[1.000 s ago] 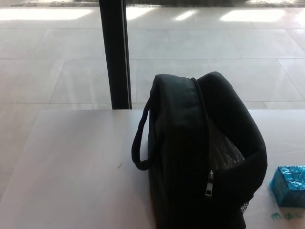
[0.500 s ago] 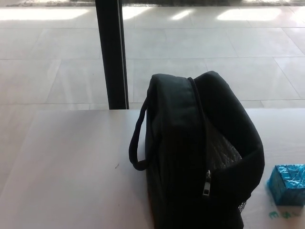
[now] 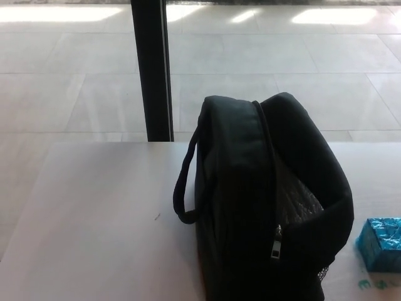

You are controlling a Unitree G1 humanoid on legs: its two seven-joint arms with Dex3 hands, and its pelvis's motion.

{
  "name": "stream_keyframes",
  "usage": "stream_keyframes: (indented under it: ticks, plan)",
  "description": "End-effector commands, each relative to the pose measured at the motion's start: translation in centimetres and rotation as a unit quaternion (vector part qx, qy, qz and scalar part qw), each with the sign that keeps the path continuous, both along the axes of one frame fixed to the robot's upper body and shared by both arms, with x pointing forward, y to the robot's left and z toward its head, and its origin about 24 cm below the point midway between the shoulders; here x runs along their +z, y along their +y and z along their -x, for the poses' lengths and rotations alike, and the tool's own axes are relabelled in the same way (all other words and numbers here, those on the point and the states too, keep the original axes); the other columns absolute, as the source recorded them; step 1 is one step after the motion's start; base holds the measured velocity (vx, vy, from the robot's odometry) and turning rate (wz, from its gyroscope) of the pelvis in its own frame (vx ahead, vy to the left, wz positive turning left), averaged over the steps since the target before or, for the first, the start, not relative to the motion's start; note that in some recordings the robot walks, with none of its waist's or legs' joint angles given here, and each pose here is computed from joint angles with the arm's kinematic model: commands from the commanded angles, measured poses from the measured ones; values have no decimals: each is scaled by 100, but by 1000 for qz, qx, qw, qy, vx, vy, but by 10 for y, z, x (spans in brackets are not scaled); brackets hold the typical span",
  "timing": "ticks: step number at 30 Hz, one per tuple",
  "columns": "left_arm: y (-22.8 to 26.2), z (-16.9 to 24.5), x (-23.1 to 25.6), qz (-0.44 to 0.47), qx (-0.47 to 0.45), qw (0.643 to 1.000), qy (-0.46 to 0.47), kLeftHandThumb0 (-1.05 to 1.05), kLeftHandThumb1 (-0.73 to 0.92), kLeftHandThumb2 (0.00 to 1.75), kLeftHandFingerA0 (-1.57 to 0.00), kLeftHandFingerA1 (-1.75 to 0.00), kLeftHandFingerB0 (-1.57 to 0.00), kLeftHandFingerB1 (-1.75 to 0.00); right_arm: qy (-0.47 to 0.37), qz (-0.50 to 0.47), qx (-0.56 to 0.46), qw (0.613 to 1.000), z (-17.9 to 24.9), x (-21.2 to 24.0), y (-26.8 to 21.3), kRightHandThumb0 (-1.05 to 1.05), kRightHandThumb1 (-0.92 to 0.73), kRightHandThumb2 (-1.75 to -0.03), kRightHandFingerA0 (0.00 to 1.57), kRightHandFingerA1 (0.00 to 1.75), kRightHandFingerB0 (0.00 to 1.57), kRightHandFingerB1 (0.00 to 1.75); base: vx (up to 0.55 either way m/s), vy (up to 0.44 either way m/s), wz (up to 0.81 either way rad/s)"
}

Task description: The robot uses its right hand to pick up the cube kept on the middle of the desk and put it inside the bag next to it

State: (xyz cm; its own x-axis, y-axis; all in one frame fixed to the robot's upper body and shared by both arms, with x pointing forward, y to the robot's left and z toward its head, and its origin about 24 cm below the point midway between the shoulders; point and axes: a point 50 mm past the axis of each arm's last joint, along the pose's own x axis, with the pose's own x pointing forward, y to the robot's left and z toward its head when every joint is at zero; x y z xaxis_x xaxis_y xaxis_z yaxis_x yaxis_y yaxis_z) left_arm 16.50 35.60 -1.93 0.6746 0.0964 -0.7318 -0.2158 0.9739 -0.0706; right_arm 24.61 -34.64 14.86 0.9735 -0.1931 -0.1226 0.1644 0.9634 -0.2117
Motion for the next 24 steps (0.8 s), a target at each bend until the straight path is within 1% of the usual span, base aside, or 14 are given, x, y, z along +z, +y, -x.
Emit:
stream_keyframes:
  ticks: [1,2,4,5,6,9,16,17,18,19,20,21,23,24]
  plan:
    - [4,6,1,3,4,1000,15,-57,58,92,-27,-58,-24,-53,38,27,90,995,-5,-3,19,-73,-83,-66,9,42,11,22,0,0,0]
    - [4,6,1,8,10,1000,15,-56,57,91,-26,-58,-26,-54,42,39,112,992,-7,-3,25,-79,-66,-104,4,46,7,27,0,0,0]
    - [5,6,1,8,11,1000,15,-57,58,92,-27,-58,-27,-54,42,40,118,991,-8,-3,27,-80,-67,-107,0,39,9,28,0,0,0]
    - [5,6,1,6,12,1000,17,-57,58,92,-29,-59,-27,-54,40,42,127,990,-8,-4,30,-81,-85,-68,7,36,10,23,0,0,0]
    - [5,6,2,6,12,1000,15,-57,58,92,-28,-59,-27,-54,36,46,141,988,-10,-5,35,-83,-66,-109,0,40,8,26,0,0,0]
    - [5,6,3,2,1,1000,15,-56,59,93,-28,-59,-23,-53,38,65,171,982,-14,-10,45,-87,-67,-107,7,42,7,22,0,0,0]
    - [5,5,4,1,-2,1000,14,-58,58,92,-28,-59,-25,-54,60,60,188,979,-27,-17,58,-84,-65,-105,6,46,6,21,0,0,0]
    - [5,5,5,0,-4,1000,13,-57,58,92,-27,-59,-23,-53,62,62,188,978,-32,-19,59,-80,-63,-108,1,48,4,23,0,0,0]
    - [5,5,4,2,-1,1000,13,-57,57,91,-27,-59,-25,-54,63,68,188,978,-34,-21,60,-89,-85,-67,6,42,6,23,0,0,0]
    - [5,5,4,3,1,1000,13,-57,57,92,-28,-59,-25,-54,63,70,192,977,-38,-24,63,-87,-64,-106,7,44,6,18,0,0,0]
    - [5,5,4,6,6,1000,13,-56,56,91,-29,-60,-23,-53,66,67,196,976,-41,-26,64,-84,-65,-109,1,39,0,18,0,0,0]
    - [4,4,3,7,4,1000,14,-55,55,91,-29,-60,-22,-53,68,71,198,975,-43,-27,65,-89,-67,-109,2,34,9,15,0,0,0]
    - [4,5,3,5,3,1000,15,-56,54,91,-28,-59,-21,-52,73,81,201,973,-47,-28,67,-91,-69,-109,2,31,8,13,0,0,0]
    - [4,5,3,-6,-8,1000,17,-57,56,92,-27,-59,-21,-52,81,105,216,967,-51,-28,69,-94,-74,-112,0,20,1,8,0,0,0]
